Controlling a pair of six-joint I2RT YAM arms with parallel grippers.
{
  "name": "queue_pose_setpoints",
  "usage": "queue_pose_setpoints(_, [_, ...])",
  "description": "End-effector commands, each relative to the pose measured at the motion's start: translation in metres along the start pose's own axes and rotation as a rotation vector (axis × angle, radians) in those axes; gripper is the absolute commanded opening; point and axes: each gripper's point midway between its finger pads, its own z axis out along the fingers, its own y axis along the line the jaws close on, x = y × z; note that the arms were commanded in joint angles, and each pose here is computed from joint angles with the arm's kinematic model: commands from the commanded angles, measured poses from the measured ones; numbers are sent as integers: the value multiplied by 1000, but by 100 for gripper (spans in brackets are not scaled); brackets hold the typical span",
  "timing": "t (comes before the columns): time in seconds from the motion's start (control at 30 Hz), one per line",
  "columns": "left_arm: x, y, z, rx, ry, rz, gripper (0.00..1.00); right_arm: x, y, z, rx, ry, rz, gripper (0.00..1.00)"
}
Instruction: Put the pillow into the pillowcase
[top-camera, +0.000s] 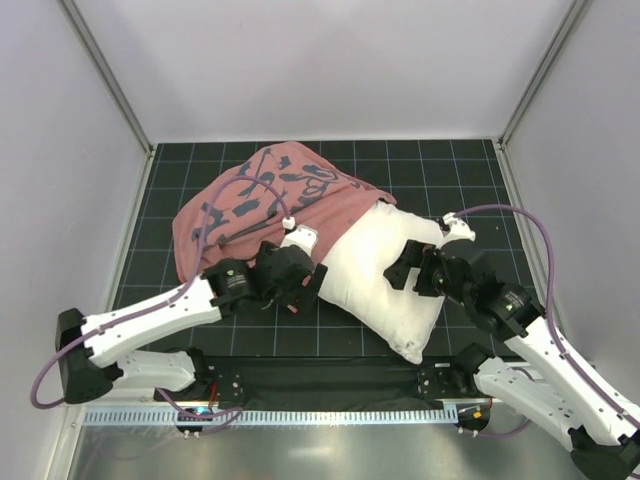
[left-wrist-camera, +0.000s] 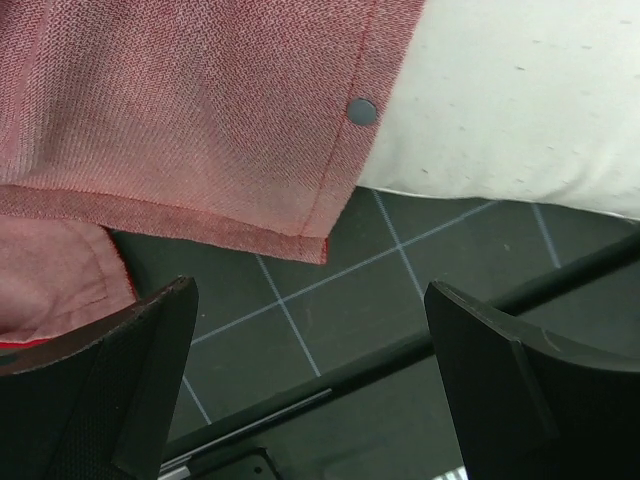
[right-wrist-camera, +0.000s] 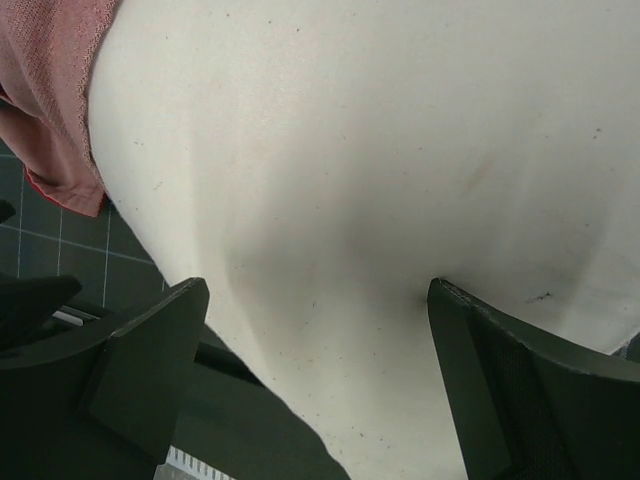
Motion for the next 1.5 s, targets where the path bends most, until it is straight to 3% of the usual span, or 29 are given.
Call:
queue_pose_setpoints(0.0, [-10, 3, 21, -87, -44, -12, 100, 6, 10, 5, -54, 28, -17, 100])
queue_pose_setpoints(0.2, [7, -1, 62, -154, 11, 29, 100, 5, 14, 7, -82, 19, -16, 100])
queue_pose_setpoints(0.33, [13, 18, 85, -275, 39, 44, 100, 9, 16, 7, -92, 38, -20, 100])
queue_pose_setpoints(0.4, [18, 20, 97, -284, 67, 37, 96, 15, 19, 6, -118, 70, -23, 100])
queue_pose_setpoints(0.53, [23, 30, 108, -335, 98, 24, 55, 23, 23, 4, -151, 109, -41, 100])
queue_pose_setpoints(0.57, [22, 30, 107, -333, 95, 19, 37, 26, 23, 4, -151, 122, -46, 100])
queue_pose_setpoints(0.6, [23, 28, 104, -315, 101, 10, 28, 30, 22, 6, -145, 142, -55, 100])
queue_pose_setpoints(0.63, [18, 26, 96, -291, 85, -8, 12, 34, 19, 8, -138, 159, -59, 99])
queue_pose_setpoints(0.7, [20, 18, 84, -225, 101, -36, 0, 41, 16, 16, -123, 187, -67, 94])
queue_pose_setpoints(0.8, [12, 7, 55, -110, 73, -101, 0, 49, 25, 25, -167, 220, -64, 79])
queue_pose_setpoints(0.97, [7, -27, 2, 177, 42, -172, 0, 50, 64, 33, -308, 201, -75, 80])
queue_pose_setpoints(1.1, [6, -35, -12, 243, 29, -187, 0, 58, 98, 44, -340, 210, -124, 89])
queue_pose_setpoints(1.17, [6, -43, -13, 282, 37, -190, 0, 66, 105, 59, -305, 239, -145, 88])
queue_pose_setpoints(1.3, [-4, -63, -19, 357, 44, -196, 0, 55, 145, 79, -339, 204, -147, 45])
queue_pose_setpoints(1.33, [-7, -70, -24, 378, 37, -183, 0, 54, 152, 82, -345, 195, -144, 23])
queue_pose_setpoints(1.43, [-22, -83, -41, 420, 19, -157, 0, 28, 178, 83, -392, 103, -100, 4])
queue_pose_setpoints(1.47, [-20, -93, -48, 446, 29, -130, 0, 17, 188, 80, -421, 58, -75, 4])
